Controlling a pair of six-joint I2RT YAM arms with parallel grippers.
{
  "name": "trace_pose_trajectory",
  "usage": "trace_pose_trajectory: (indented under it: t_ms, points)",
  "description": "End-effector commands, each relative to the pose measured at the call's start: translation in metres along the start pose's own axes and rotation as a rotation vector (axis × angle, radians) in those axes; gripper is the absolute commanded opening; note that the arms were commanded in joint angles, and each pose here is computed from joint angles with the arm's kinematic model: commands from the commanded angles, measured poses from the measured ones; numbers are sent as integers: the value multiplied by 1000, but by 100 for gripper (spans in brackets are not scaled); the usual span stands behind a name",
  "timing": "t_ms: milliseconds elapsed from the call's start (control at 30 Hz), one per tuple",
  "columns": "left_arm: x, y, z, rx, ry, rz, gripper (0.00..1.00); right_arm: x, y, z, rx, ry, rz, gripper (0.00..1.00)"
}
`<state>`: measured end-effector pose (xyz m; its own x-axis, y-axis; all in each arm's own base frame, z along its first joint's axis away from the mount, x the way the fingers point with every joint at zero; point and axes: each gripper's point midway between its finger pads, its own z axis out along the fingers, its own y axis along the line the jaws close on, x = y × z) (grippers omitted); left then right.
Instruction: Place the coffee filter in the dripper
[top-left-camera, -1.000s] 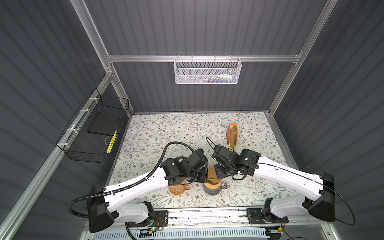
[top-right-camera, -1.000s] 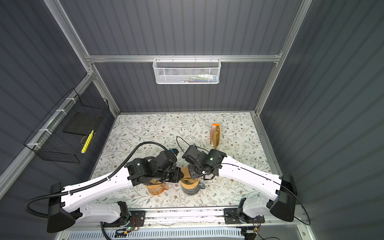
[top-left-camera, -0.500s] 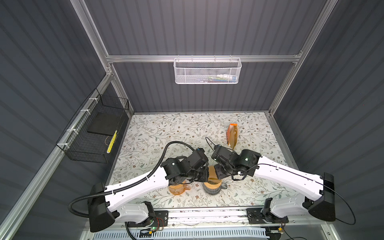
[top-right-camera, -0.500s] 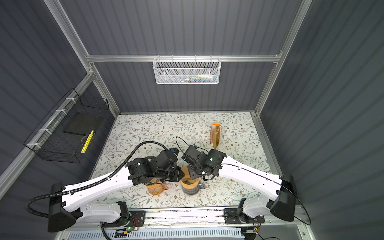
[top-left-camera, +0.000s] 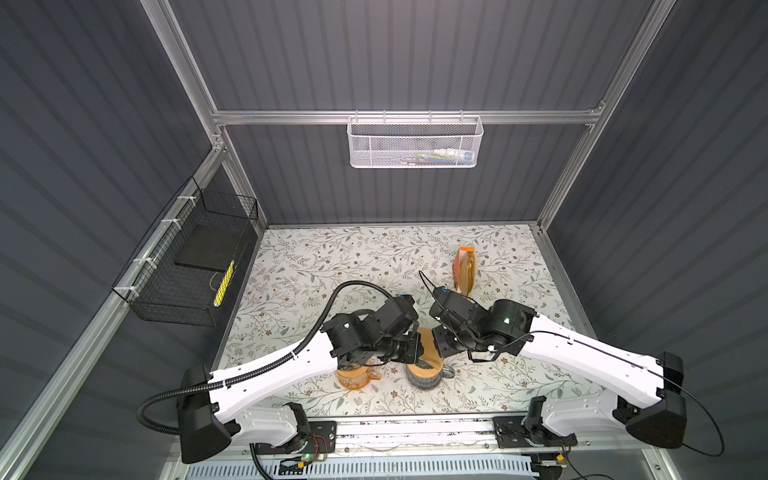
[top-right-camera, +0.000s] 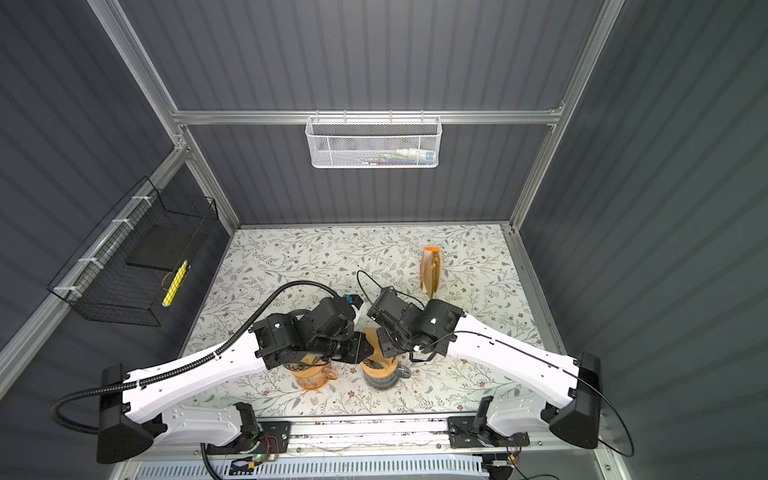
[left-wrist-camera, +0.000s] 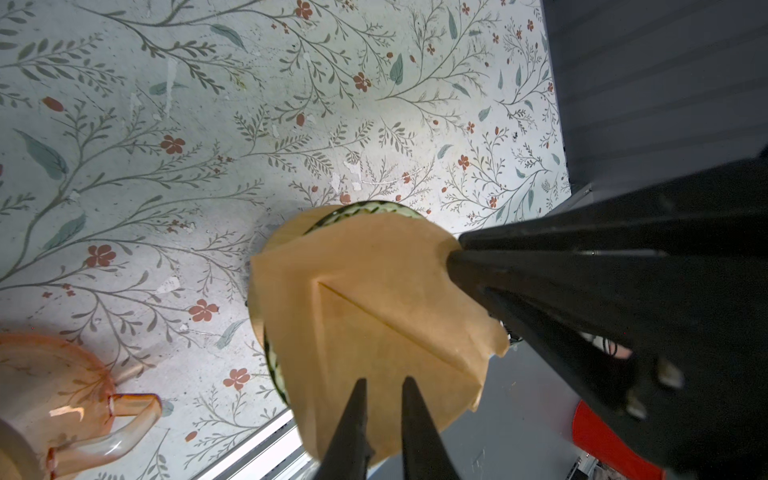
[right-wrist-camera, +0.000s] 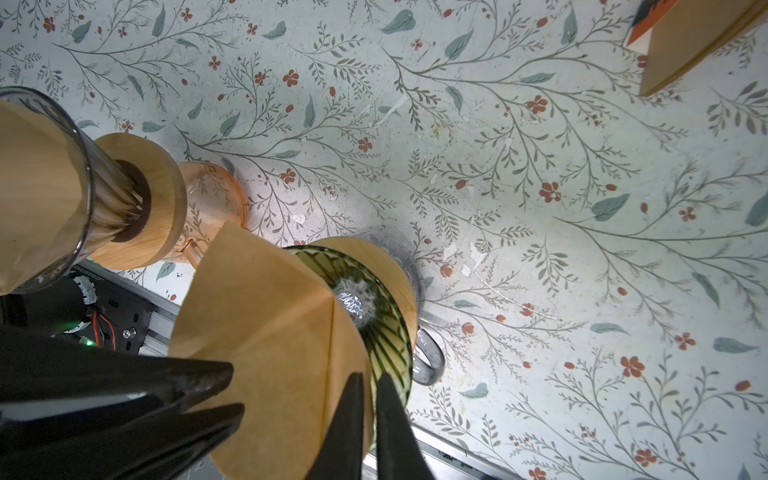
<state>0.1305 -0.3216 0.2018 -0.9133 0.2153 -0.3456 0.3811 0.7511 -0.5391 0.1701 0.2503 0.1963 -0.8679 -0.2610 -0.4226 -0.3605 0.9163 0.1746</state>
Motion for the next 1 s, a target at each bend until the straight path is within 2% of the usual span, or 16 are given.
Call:
trace_pose_trajectory:
  t_ms: [0, 433, 967]
  points:
    - [4, -16, -3, 66, 32, 39, 18, 10, -4, 3, 13, 28, 15, 13]
    - [15, -6, 10, 59, 67, 32, 19, 17, -10, 19, 57, 54, 13, 9]
    - [6, 0, 12, 27, 14, 13, 18, 16, -12, 23, 76, 49, 11, 8]
